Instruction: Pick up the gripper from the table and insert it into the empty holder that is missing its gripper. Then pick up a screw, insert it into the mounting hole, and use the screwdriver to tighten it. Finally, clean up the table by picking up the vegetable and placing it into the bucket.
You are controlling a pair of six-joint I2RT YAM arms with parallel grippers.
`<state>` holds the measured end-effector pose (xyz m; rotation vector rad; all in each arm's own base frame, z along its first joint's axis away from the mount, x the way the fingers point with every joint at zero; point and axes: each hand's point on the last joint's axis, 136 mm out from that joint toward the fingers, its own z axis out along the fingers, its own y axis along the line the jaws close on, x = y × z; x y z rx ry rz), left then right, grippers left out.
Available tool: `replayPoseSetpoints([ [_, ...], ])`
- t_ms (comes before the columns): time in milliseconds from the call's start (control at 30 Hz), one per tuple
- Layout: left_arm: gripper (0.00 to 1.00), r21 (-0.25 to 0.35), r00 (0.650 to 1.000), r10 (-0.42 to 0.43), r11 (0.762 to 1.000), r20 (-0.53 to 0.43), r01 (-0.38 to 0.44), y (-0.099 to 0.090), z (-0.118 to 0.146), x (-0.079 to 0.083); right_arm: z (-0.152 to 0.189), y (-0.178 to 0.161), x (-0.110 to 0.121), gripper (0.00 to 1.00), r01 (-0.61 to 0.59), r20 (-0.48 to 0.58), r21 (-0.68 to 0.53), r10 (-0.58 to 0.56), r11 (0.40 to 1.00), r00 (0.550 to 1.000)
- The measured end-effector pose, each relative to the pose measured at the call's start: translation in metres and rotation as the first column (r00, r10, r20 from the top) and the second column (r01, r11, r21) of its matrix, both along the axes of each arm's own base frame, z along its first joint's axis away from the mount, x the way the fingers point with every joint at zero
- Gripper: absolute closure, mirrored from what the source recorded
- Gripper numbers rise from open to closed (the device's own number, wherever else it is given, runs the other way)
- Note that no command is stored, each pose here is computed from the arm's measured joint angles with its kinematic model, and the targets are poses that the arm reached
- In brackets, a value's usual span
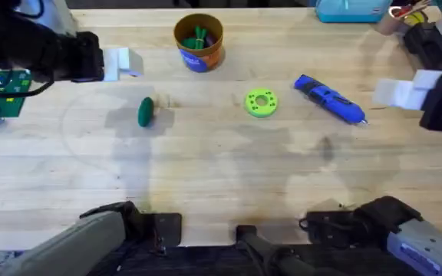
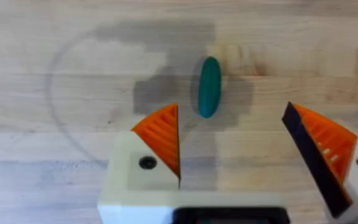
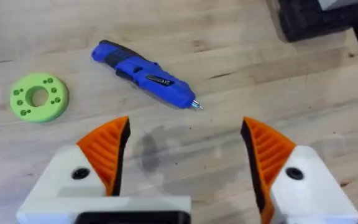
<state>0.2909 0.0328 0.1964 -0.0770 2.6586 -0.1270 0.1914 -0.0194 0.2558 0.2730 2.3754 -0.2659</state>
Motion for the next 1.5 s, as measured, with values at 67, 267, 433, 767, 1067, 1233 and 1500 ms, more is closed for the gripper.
replayPoseSetpoints([
  [67, 0.015, 0.008, 0.999, 0.033, 0.999, -0.036, -0.032, 0.005, -0.011, 0.002, -0.002, -0.001, -0.002, 0.005, 0.009, -0.010, 0.004, -0.009, 1.000, 1.000],
  [267, 0.014, 0.008, 0.981, 0.075, 0.997, -0.181, -0.075, 0.012, -0.082, 0.004, -0.004, -0.002, -0.005, 0.004, 0.023, -0.018, 0.011, -0.023, 1.000, 1.000],
  [433, 0.013, -0.026, 0.956, 0.045, 0.998, -0.291, -0.055, 0.008, -0.126, 0.002, -0.004, -0.002, -0.005, 0.005, 0.024, -0.018, 0.012, -0.024, 1.000, 1.000],
  [767, 0.013, -0.074, 0.920, -0.008, 0.997, -0.391, -0.023, 0.001, -0.161, 0.001, -0.004, -0.002, -0.005, 0.004, 0.024, -0.018, 0.012, -0.024, 1.000, 1.000],
  [1067, 0.013, -0.074, 0.920, -0.009, 0.997, -0.391, -0.022, 0.001, -0.161, 0.001, -0.004, -0.002, -0.005, 0.004, 0.024, -0.018, 0.012, -0.024, 1.000, 1.000],
  [1233, 0.013, -0.074, 0.920, -0.009, 0.997, -0.391, -0.022, 0.001, -0.161, 0.001, -0.004, -0.002, -0.005, 0.004, 0.024, -0.018, 0.012, -0.024, 1.000, 1.000],
  [1500, 0.013, -0.074, 0.920, -0.009, 0.997, -0.391, -0.022, 0.001, -0.161, 0.001, -0.004, -0.002, -0.005, 0.004, 0.024, -0.018, 0.012, -0.024, 1.000, 1.000],
])
